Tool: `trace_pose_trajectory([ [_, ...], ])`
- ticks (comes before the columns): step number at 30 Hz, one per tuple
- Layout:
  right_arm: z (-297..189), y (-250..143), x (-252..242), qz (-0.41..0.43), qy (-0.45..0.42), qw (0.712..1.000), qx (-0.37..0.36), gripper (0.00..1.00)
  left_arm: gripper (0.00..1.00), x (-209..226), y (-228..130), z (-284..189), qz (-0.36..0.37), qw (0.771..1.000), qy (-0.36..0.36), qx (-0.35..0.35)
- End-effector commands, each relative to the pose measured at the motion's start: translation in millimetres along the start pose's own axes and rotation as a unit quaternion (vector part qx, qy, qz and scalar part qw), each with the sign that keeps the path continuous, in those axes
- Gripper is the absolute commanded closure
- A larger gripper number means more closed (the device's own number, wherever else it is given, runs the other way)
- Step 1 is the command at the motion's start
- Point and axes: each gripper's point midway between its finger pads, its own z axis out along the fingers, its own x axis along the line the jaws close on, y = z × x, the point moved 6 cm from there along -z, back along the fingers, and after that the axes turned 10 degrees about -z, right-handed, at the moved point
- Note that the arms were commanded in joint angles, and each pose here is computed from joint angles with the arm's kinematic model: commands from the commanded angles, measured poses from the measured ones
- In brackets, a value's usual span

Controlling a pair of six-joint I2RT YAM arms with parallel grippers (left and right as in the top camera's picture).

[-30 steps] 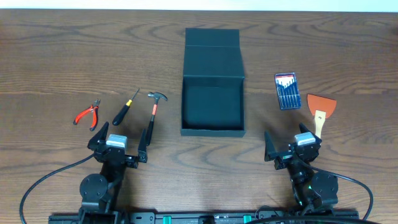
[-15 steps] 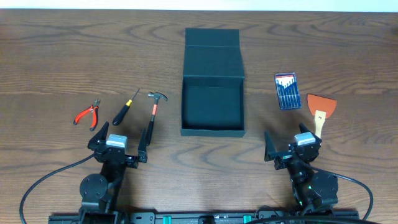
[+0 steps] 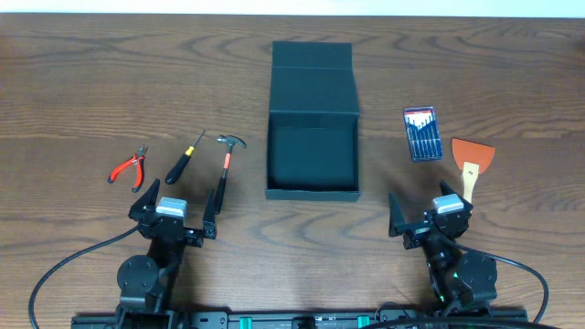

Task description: Pack container

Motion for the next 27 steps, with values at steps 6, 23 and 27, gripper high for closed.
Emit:
trace_pose_trajectory([
  [6,0,0,-1,0.000,-0.004,1.000,-0.004,0.01,0.02,1,-8,1,0.015,1.000,-0.001,0.012],
  [23,1,-14,3,0.144,0.012,0.983,0.114,0.01,0.02,4,36,-8,-0.119,0.992,0.038,-0.005],
  [27,8,4,-9,0.137,-0.001,0.976,0.167,0.01,0.02,9,60,-7,-0.119,0.989,0.081,0.033],
])
